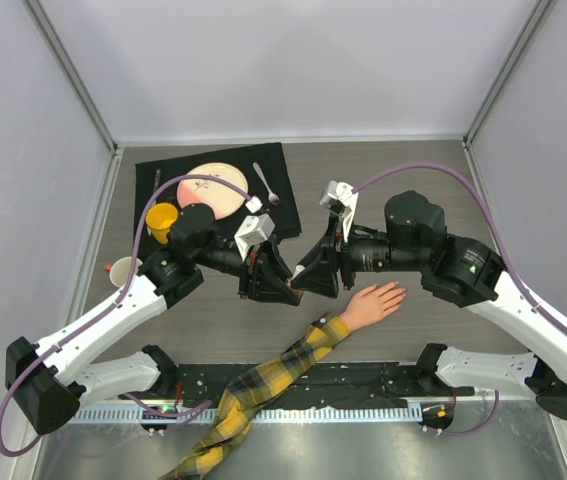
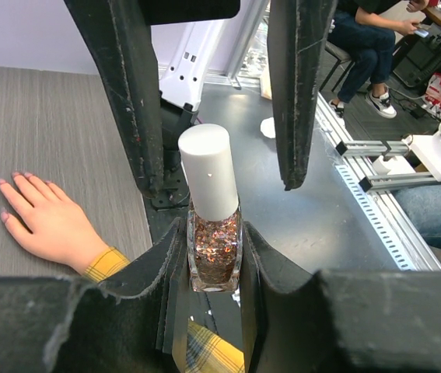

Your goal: Paint the nails

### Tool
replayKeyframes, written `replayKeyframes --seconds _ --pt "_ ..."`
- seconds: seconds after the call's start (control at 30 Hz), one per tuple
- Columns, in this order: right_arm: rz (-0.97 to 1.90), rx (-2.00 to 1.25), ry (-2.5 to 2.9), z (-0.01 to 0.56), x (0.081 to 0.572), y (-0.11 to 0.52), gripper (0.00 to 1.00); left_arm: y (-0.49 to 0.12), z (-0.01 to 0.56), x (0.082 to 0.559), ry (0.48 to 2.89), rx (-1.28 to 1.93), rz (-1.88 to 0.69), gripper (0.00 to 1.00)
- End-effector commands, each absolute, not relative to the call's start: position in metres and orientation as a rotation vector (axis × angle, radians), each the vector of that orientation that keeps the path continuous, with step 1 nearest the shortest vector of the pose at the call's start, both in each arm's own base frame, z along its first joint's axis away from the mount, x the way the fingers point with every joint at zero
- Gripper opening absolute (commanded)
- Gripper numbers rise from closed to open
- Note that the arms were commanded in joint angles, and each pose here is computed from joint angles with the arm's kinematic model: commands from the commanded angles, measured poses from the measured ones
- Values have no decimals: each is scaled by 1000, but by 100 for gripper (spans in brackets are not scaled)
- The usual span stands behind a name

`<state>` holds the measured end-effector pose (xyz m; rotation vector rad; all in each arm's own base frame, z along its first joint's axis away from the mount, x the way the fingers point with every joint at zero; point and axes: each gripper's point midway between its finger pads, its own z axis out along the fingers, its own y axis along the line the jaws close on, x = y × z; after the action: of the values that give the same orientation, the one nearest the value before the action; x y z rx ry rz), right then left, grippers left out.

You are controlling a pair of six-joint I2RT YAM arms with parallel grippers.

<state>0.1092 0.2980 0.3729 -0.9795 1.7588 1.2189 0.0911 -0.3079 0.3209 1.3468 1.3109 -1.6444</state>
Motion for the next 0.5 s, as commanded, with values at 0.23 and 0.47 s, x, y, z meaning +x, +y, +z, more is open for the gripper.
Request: replayKeyframes --seconds 0.23,0.47 --pt "1214 -970 1716 386 117 303 9 -306 338 94 1237 1344 -1583 0" --pt "1270 -1020 1753 372 105 303 1 -307 341 117 1274 1244 -1451 0"
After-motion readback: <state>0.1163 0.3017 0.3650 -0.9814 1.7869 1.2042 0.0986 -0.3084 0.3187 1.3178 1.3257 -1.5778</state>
